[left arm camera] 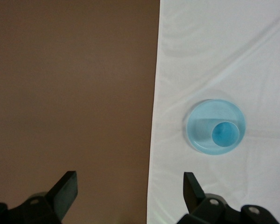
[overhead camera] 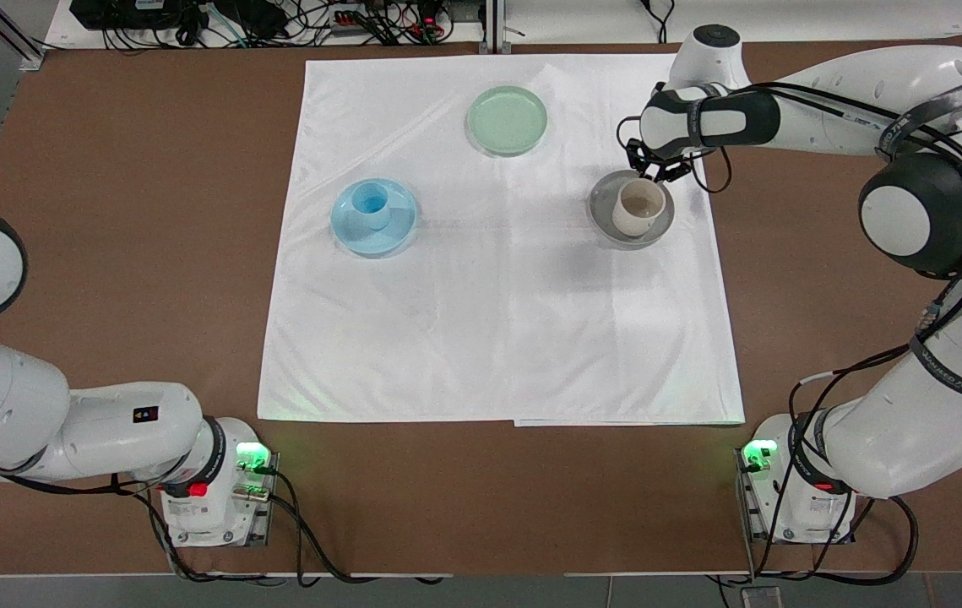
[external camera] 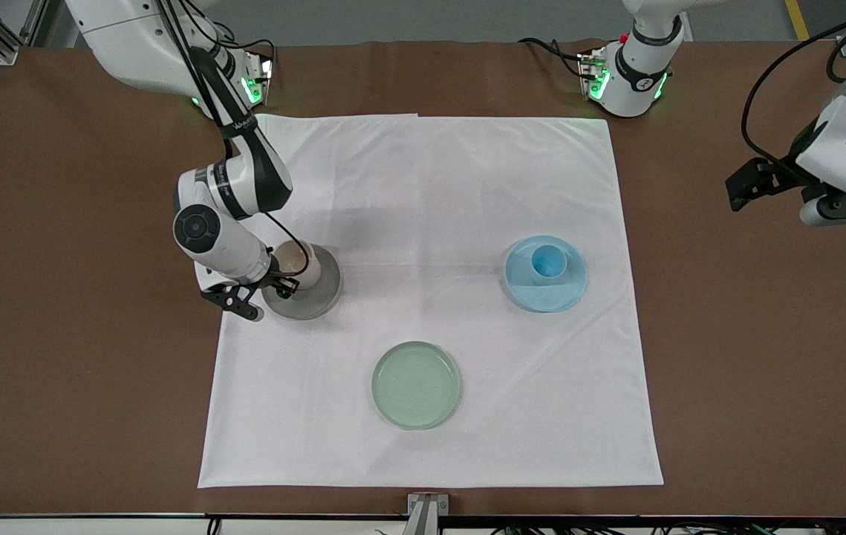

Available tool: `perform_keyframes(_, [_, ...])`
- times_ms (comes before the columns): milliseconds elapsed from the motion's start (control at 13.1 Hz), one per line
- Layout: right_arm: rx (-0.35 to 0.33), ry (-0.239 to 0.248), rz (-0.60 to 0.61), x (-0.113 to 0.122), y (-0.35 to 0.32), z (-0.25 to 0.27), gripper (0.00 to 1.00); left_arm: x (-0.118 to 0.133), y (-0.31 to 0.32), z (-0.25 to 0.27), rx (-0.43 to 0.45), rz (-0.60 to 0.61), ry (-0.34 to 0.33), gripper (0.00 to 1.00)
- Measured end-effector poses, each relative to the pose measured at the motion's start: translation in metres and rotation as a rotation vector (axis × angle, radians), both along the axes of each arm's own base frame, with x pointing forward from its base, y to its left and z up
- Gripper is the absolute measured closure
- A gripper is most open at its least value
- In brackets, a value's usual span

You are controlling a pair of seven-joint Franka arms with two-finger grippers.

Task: Place blue cup in blue plate and white mug in gray plate

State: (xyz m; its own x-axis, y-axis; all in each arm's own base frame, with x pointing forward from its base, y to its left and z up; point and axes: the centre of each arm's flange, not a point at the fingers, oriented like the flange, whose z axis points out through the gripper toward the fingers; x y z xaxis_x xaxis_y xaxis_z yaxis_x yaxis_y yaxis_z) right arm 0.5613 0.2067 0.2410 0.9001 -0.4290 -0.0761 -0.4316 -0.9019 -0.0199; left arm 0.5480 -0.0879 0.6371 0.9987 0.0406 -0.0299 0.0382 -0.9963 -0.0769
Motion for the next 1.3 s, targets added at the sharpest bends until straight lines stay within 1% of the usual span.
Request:
perform_keyframes(153, [0.005, -0.019, -0.007, 0.008, -0.002, 0.008, 0.43, -0.013, 0.008, 0.012, -0.035, 0.022, 0.019, 0.0])
perform_keyframes(229, [0.006, -0.02, -0.009, 0.015, -0.004, 0.016, 0.32, -0.018, 0.012, 0.017, -0.041, 0.029, 0.028, 0.0])
perform_keyframes(305, [0.004, -0.004, 0.003, 0.024, -0.01, 0.029, 0.22, -0.023, 0.014, 0.02, -0.044, 0.03, 0.033, 0.0])
perform_keyframes(458, [0.006, 0.028, 0.082, 0.049, -0.043, 0.066, 0.01, -0.034, 0.009, 0.024, -0.041, 0.02, 0.037, 0.0])
perform_keyframes(610, [0.0, 0.033, 0.191, 0.074, -0.112, 0.101, 0.0, -0.044, 0.004, 0.024, -0.037, 0.011, 0.04, 0.0])
perform_keyframes(686, [-0.005, 0.034, 0.231, 0.081, -0.151, 0.115, 0.0, -0.048, 0.003, 0.024, -0.036, 0.01, 0.037, 0.0])
perform_keyframes(915, [-0.032, 0.012, 0.321, 0.09, -0.247, 0.163, 0.0, -0.058, 0.005, 0.025, -0.039, 0.0, -0.011, 0.0])
perform_keyframes(992, [-0.031, 0.014, 0.334, 0.089, -0.268, 0.185, 0.0, -0.061, 0.005, 0.027, -0.039, -0.001, -0.021, 0.0])
perform_keyframes(1068, [-0.026, 0.026, 0.331, 0.086, -0.283, 0.208, 0.0, -0.064, 0.006, 0.029, -0.039, 0.0, -0.03, 0.0])
perform_keyframes(1144, [-0.022, 0.034, 0.327, 0.085, -0.291, 0.229, 0.0, -0.064, 0.008, 0.031, -0.04, 0.002, -0.035, 0.0])
perform_keyframes(1297, [-0.026, 0.019, 0.328, 0.086, -0.29, 0.26, 0.0, -0.063, 0.01, 0.031, -0.042, 0.006, -0.041, 0.0])
